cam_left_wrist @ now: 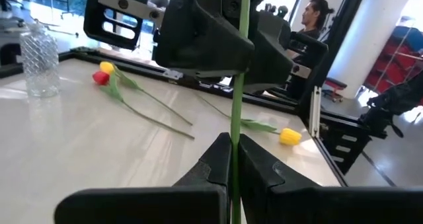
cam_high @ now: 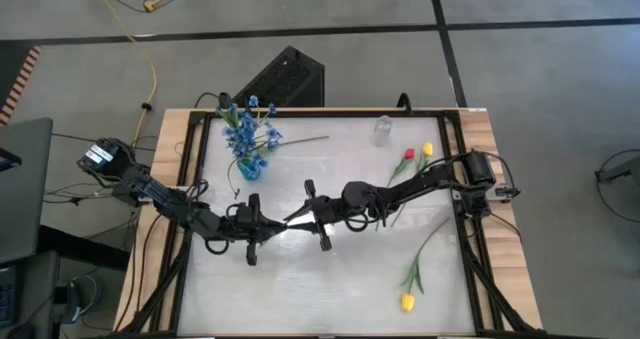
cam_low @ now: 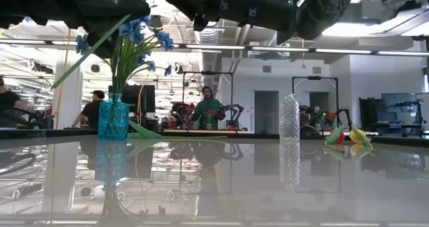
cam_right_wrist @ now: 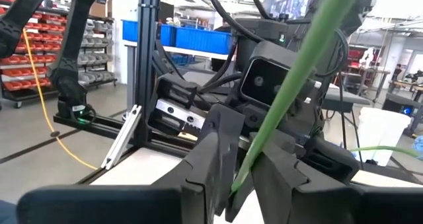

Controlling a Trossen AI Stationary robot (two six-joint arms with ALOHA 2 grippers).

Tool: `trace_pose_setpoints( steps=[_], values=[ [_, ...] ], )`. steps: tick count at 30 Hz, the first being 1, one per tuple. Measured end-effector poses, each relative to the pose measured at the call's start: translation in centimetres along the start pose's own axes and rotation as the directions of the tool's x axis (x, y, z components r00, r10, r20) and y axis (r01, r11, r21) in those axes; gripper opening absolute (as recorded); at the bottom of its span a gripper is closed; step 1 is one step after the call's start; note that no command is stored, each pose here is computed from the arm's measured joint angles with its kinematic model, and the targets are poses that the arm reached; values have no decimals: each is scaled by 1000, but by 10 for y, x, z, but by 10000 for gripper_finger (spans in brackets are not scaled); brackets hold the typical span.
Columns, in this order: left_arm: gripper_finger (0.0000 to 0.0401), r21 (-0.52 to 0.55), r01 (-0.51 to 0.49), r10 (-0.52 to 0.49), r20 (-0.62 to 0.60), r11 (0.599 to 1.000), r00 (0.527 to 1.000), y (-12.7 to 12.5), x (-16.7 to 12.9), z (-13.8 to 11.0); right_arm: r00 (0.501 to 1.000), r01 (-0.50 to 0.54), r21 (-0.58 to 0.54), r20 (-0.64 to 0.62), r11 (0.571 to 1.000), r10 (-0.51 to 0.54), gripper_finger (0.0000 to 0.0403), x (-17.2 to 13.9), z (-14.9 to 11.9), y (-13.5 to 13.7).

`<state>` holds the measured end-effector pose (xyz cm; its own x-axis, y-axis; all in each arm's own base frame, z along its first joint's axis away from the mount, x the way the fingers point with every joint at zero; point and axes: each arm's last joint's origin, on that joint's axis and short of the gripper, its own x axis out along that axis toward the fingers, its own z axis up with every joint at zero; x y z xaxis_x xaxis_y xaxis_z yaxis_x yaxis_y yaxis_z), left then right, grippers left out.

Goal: Sort flowers into vase by color
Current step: Put the black tulip flower into the blue vase

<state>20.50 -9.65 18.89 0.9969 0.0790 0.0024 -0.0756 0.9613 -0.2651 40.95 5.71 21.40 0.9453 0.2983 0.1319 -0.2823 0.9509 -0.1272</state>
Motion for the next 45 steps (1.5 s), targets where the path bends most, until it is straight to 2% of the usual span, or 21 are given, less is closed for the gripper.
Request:
trace_pose_setpoints(
  steps=[5,12,14,17,21,27,30,33,35,37,39,42,45],
  values=[
    [0,17,-1,0,38,1000,999,-1,0,4,1000,3,0,0,1000,-3,99,0,0,0],
    [11,6,-37,36,51,999,998,5,3,6,1000,17,-4,13,1000,-17,24,0,1,-1],
    [21,-11,-47,48,48,999,998,7,4,6,1000,23,-8,16,1000,-23,24,0,2,-2],
    [48,-17,-46,47,47,999,998,7,4,6,998,58,-4,-10,998,-58,24,0,-1,-4],
    [103,35,-35,34,44,999,998,8,-3,16,994,93,8,-58,996,-92,24,-4,-4,-18],
    [172,114,-147,154,-59,983,986,23,-29,31,972,225,14,-72,974,-223,24,-12,-8,-49],
    [185,16,-163,164,-84,987,983,32,-48,42,945,322,4,-71,947,-321,24,-16,-8,-63],
    [186,-97,-107,86,-194,990,977,40,-66,43,929,364,-2,-62,931,-364,24,-20,-9,-75],
    [183,-174,-113,57,-299,978,953,47,-77,37,922,381,-5,-66,925,-381,24,-23,-10,-82],
    [178,-219,-186,92,-381,958,920,53,-84,30,916,397,-8,-60,918,-397,26,-25,-10,-88],
    [173,-194,-263,152,-451,945,879,59,-89,22,911,410,-10,-42,912,-411,29,-27,-8,-93],
    [166,-103,-364,268,-501,926,823,66,-92,13,903,429,-11,8,903,-429,28,-27,-1,-101],
    [157,-33,-476,397,-502,879,768,74,-94,8,899,437,-19,33,899,-437,26,-23,7,-107]
  ],
)
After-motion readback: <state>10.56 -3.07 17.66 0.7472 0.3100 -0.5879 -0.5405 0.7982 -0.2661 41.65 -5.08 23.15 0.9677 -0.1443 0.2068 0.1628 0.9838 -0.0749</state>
